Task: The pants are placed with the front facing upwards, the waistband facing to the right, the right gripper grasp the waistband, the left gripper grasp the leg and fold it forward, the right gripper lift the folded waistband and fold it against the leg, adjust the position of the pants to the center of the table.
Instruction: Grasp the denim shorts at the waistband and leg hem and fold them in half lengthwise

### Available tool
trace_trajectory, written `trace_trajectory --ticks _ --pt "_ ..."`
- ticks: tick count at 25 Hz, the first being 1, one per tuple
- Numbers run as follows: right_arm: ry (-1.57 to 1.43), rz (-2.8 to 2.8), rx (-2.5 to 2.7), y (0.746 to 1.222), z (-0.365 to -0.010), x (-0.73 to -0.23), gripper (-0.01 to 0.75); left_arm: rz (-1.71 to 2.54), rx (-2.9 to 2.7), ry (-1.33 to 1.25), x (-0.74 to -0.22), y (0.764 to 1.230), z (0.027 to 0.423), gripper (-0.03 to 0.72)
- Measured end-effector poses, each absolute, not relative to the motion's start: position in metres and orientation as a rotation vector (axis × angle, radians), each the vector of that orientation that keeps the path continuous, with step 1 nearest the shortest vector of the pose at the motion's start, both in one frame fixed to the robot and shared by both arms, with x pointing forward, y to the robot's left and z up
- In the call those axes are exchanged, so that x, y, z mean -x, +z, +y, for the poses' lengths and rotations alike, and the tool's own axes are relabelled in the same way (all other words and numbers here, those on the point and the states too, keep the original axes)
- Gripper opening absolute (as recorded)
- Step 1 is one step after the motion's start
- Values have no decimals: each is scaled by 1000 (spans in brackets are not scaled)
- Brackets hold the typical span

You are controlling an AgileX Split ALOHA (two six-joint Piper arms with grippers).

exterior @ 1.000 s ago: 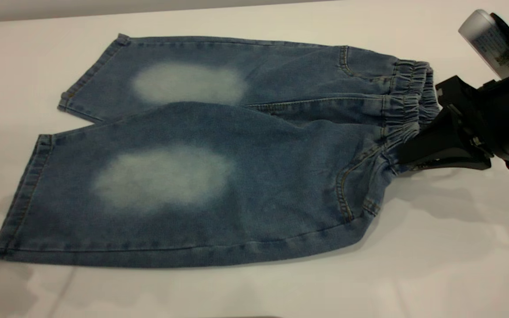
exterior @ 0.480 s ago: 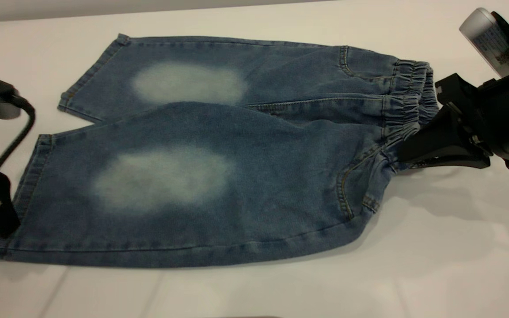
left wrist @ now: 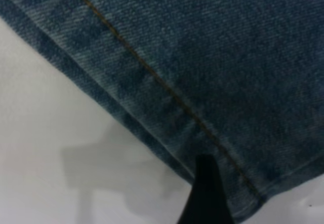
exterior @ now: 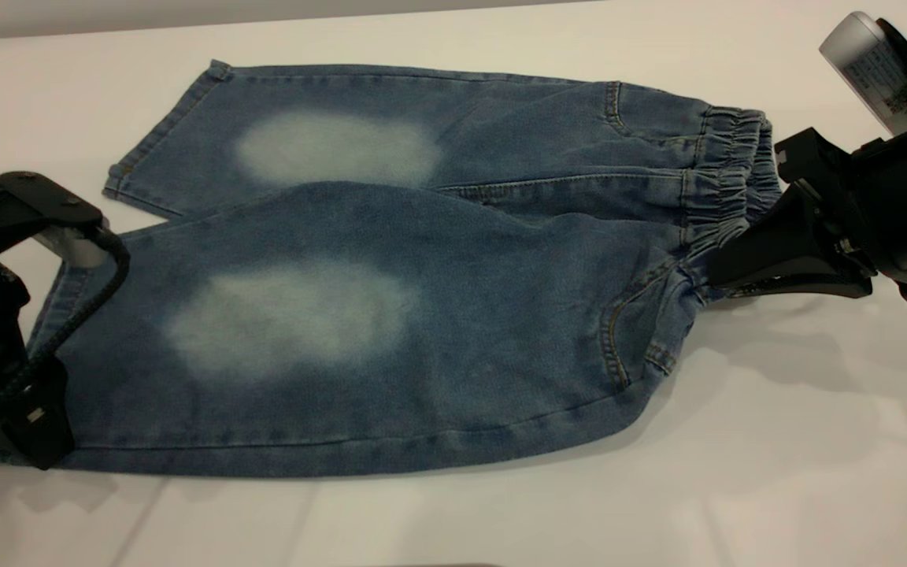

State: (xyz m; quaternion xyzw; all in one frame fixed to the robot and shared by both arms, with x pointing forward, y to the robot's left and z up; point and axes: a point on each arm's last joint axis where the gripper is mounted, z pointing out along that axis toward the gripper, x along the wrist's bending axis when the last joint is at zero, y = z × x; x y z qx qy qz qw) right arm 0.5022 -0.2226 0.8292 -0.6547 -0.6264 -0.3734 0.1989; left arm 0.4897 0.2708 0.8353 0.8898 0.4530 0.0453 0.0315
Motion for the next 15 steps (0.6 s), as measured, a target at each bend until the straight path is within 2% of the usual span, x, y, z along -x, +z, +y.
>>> trace_trajectory --ticks 5,8,10,14,15 --pt "-1044 -1752 1831 829 -223 -502 48 1376 -2768 124 -490 828 271 493" --pt "-1045 -1751 1832 829 -223 -502 48 1371 -2769 129 -491 828 271 443" --pt "-1045 -1751 1832 829 -223 -502 49 1359 -2774 136 -492 828 271 360" --pt "-1047 -1749 1831 829 -222 -502 51 1355 -2777 136 -492 828 271 104" --pt "-1053 -1745 1824 830 -222 -502 51 1357 -2777 135 -492 828 271 63"
